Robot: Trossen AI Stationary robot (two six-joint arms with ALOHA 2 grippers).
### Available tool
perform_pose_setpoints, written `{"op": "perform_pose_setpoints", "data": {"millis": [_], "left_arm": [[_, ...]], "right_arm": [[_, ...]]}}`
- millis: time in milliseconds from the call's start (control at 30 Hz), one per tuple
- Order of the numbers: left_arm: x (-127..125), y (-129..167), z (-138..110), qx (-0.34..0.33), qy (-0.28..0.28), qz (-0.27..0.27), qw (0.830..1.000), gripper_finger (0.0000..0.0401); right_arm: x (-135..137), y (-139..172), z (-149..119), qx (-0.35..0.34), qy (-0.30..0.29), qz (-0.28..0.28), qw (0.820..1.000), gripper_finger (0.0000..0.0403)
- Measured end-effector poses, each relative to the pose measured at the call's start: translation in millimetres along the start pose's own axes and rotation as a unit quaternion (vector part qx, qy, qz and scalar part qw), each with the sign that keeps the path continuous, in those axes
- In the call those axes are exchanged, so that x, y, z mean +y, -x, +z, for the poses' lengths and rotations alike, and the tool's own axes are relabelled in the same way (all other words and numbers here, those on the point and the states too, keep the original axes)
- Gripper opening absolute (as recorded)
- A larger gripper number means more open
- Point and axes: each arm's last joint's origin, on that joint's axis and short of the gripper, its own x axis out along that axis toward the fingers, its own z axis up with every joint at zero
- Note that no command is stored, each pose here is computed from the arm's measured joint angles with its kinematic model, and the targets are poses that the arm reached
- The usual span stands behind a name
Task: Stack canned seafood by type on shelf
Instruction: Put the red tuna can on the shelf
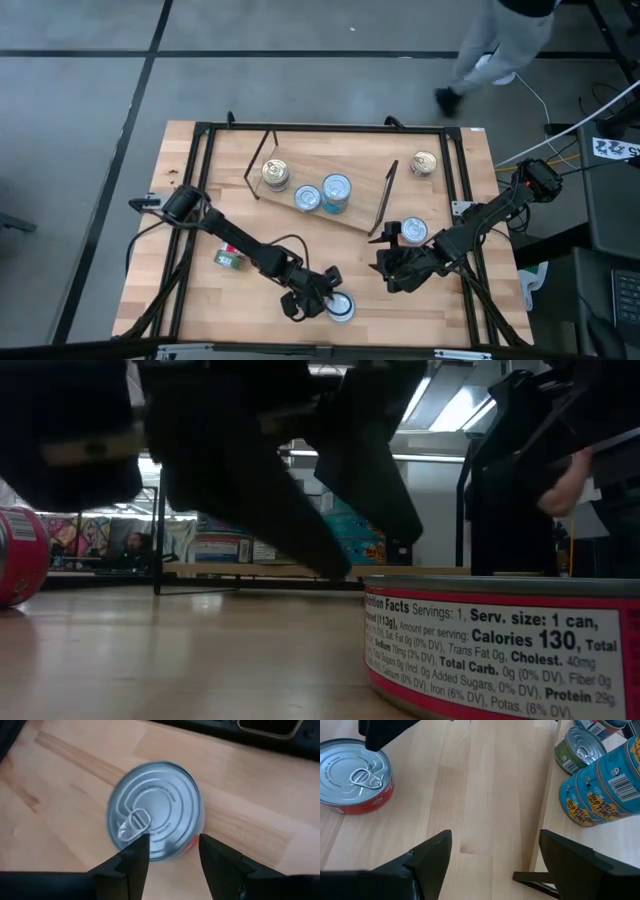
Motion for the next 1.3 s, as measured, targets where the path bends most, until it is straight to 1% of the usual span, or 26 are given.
{"op": "perform_pose_setpoints", "data": {"millis": [167, 300, 467, 600, 867, 1000, 1100, 1233, 1300], "left_arm": [[-1, -3, -2, 0.003, -0.052, -0.003, 0.999, 0.0166], [0, -3, -3, 0.004, -0.078, -0.003, 0.997, 0.0166], [0, -3, -3, 0.005, -0.140, -0.004, 0.990, 0.0166], [0, -3, -3, 0.006, -0.170, -0.006, 0.985, 0.0166], [-1, -3, -3, 0.006, -0.200, -0.006, 0.980, 0.0166], [-4, -12, -9, 0.012, -0.208, -0.017, 0.978, 0.0166], [-5, -17, -10, 0.012, -0.222, -0.016, 0.975, 0.0166], [-4, -17, -10, 0.013, -0.220, -0.012, 0.975, 0.0164], [-3, -16, -11, 0.021, -0.209, -0.005, 0.978, 0.0154]], "right_arm": [[0, 0, 0, 0.001, 0.000, 0.003, 1.000, 0.0300], [0, 0, 0, 0.001, 0.000, 0.003, 1.000, 0.0300], [0, 0, 0, 0.001, 0.000, 0.003, 1.000, 0.0300], [0, 0, 0, 0.001, 0.000, 0.003, 1.000, 0.0300], [0, 0, 0, 0.001, 0.000, 0.003, 1.000, 0.0300], [0, 0, 0, 0.001, 0.000, 0.002, 1.000, 0.0300], [0, 0, 0, 0.001, 0.000, 0.002, 1.000, 0.0300], [0, 0, 0, 0.000, -0.001, 0.003, 1.000, 0.0300], [0, 0, 0, 0.000, -0.001, 0.002, 1.000, 0.0300]]}}
